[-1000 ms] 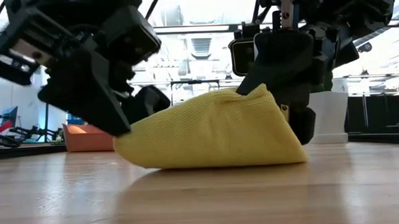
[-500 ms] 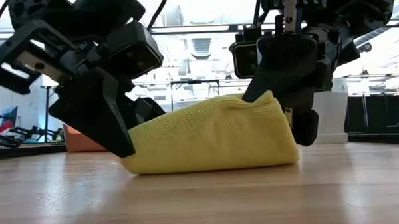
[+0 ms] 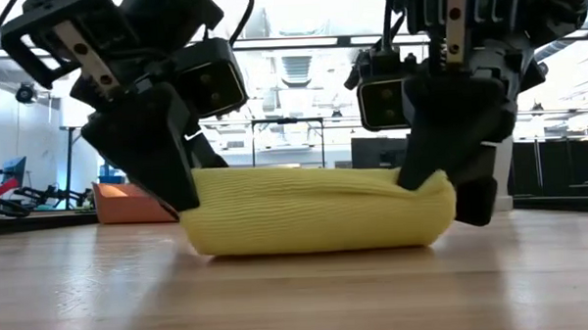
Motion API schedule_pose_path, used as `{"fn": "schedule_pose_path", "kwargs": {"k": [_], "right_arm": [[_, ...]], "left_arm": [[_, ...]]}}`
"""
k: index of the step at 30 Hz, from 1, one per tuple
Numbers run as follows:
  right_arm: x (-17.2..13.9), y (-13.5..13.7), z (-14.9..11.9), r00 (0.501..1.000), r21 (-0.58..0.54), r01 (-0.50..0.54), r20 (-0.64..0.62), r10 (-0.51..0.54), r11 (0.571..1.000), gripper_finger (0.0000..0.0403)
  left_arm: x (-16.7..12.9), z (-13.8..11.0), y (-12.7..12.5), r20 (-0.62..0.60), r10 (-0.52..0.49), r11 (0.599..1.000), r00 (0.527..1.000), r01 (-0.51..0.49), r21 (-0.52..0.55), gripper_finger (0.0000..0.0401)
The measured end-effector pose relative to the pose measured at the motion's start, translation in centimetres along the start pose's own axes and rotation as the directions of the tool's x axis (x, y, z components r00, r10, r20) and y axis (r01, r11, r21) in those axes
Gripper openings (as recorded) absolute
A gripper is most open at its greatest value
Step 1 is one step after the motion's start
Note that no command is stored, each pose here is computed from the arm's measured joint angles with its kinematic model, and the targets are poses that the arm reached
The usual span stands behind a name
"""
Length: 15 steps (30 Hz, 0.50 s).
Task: Roll microfiber towels into tight, uniform cylinder then place into a basket
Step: Roll the yellow towel
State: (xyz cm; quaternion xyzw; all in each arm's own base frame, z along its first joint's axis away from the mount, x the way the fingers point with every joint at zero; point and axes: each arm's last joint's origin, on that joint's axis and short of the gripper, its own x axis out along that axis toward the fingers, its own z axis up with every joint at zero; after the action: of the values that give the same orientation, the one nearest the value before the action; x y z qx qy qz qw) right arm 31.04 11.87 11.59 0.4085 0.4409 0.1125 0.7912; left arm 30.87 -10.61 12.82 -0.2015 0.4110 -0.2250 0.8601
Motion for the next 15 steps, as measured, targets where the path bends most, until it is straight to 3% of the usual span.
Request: {"fn": "schedule_pose_path", "kwargs": {"k": [8, 15], "right_arm": [[0.0, -0.5, -0.3, 0.998, 0.008, 0.064, 0.003, -0.064, 0.998, 0.0013], [-0.1, -1.0, -0.7, 0.994, 0.022, 0.111, -0.026, -0.111, 0.994, 0.0013]], "left_arm": [[-0.5, 1.6, 0.5, -0.017, 0.005, 1.0, 1.0, -0.006, -0.011, 0.0012], [-0.5, 0.4, 1.0, -0.121, 0.041, 0.999, 0.992, -0.037, 0.04, 0.0012]]}}
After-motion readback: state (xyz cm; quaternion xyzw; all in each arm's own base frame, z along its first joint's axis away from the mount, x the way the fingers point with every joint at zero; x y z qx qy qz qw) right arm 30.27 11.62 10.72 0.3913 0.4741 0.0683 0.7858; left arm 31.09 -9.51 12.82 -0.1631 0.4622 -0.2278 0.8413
